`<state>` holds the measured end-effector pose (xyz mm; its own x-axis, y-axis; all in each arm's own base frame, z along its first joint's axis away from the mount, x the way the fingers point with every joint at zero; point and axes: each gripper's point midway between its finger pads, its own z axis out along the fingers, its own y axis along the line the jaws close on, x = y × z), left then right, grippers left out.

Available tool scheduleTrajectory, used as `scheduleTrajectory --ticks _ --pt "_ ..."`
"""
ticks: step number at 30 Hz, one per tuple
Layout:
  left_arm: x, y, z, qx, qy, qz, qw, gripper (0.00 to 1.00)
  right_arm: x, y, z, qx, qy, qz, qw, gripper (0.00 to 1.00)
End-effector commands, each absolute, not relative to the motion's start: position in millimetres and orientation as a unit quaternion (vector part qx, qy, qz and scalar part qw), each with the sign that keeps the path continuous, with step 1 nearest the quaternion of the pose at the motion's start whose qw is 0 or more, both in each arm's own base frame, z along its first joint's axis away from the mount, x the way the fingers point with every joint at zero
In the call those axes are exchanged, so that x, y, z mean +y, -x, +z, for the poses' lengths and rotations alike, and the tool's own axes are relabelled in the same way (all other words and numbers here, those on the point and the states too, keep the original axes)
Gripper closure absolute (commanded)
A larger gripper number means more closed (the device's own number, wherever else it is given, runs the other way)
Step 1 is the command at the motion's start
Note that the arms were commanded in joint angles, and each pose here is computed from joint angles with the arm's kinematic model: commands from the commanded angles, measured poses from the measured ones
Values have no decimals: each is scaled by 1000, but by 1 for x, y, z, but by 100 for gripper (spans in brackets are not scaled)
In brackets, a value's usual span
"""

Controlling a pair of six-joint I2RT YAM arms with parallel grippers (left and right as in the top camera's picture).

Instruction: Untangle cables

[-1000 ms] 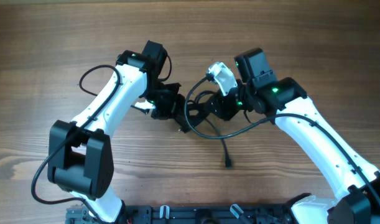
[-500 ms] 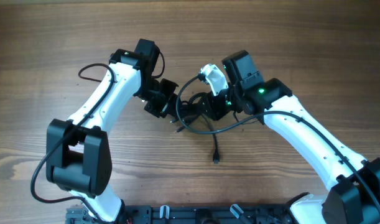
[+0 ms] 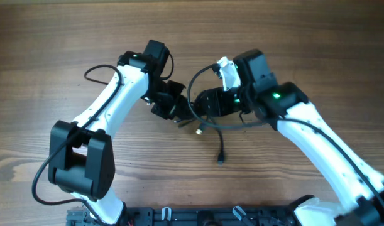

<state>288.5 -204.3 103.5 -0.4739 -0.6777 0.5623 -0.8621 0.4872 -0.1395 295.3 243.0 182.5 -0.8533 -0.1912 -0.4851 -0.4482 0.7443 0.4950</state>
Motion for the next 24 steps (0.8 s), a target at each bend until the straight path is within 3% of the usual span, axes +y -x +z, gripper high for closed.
scheduleTrajectory --ticks 1,9,13,18,24 --pt "-197 -297 115 -785 -533 212 233 95 240 -285 187 901 236 294 216 44" --pt "-208 -294 124 -769 -532 234 266 96 245 -267 172 880 336 269 200 46" --pt "-222 -266 153 -708 -539 249 383 96 242 -285 160 884 347 222 222 45" --pt "-224 -262 160 -693 -540 253 406 96 239 -301 155 887 342 193 241 47" --pt "-218 -268 161 -678 -556 255 408 96 238 -297 153 890 341 197 231 66"
